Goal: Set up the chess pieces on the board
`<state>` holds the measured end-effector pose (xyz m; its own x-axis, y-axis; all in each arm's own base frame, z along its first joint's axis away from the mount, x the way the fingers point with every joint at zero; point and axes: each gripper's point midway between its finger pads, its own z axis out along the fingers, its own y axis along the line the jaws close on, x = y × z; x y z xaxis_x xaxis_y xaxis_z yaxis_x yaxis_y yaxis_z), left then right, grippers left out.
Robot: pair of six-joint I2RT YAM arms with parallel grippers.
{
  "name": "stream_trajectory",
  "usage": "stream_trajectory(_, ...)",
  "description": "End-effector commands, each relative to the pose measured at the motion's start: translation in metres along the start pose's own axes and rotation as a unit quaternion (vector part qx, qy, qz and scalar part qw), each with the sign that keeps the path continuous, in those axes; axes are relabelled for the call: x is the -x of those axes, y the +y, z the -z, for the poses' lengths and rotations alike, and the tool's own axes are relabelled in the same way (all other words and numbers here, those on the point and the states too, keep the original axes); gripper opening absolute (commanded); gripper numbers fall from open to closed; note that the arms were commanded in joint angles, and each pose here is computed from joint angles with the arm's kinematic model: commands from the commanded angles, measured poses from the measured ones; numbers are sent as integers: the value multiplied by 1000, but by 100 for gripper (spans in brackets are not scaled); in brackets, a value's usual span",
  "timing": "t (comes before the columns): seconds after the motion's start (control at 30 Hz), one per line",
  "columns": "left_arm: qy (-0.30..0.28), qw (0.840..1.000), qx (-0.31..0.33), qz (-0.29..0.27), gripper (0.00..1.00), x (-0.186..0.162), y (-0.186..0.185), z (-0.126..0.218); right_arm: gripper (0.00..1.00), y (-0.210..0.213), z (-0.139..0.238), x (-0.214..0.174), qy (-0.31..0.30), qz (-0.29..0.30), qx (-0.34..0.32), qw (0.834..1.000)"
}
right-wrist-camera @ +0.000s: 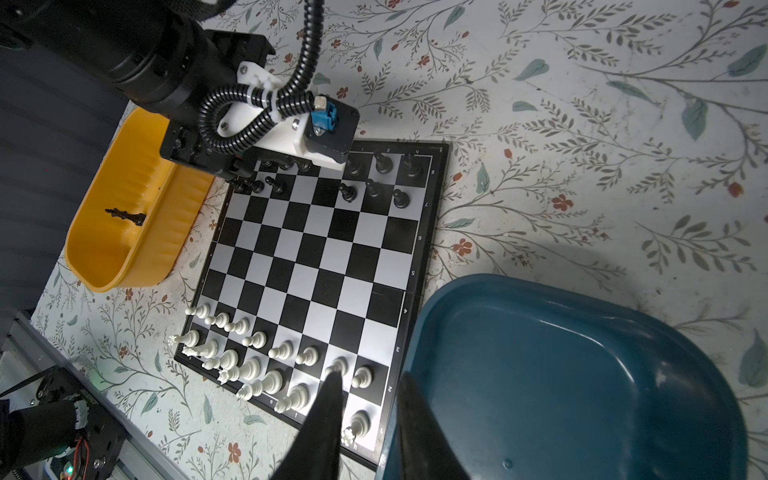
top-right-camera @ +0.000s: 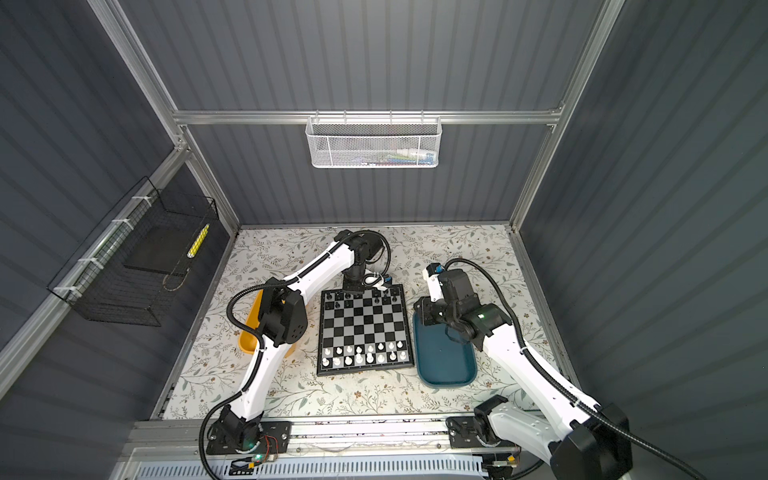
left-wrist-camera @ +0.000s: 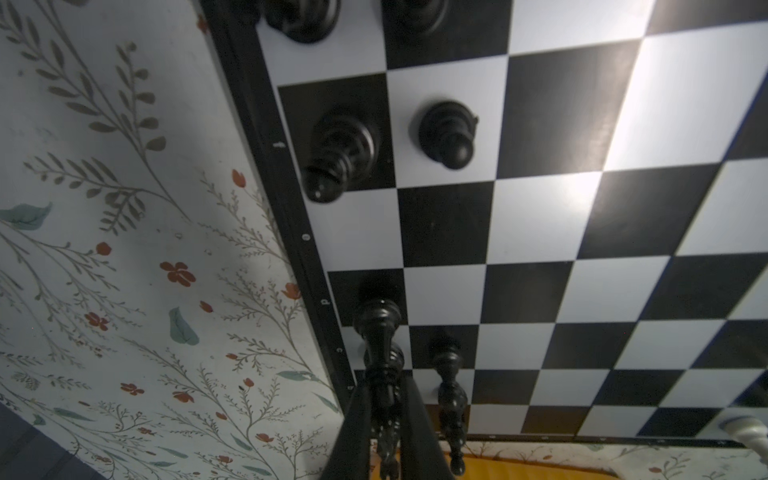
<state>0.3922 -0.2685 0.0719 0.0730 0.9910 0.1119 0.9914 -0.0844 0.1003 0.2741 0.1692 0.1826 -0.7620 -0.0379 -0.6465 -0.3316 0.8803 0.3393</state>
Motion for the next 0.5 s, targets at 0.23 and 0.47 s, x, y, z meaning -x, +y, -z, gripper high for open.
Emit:
stream_trajectory(0.23, -5, 1000, -13, -3, 16, 8, -5, -10, 27, -1, -1, -1, 3, -1, -2, 1000)
stream_trajectory(0.47, -1, 1000, -13, -7, 17, 7, -5, -11, 27, -1, -2, -1, 4, -2, -1, 1000)
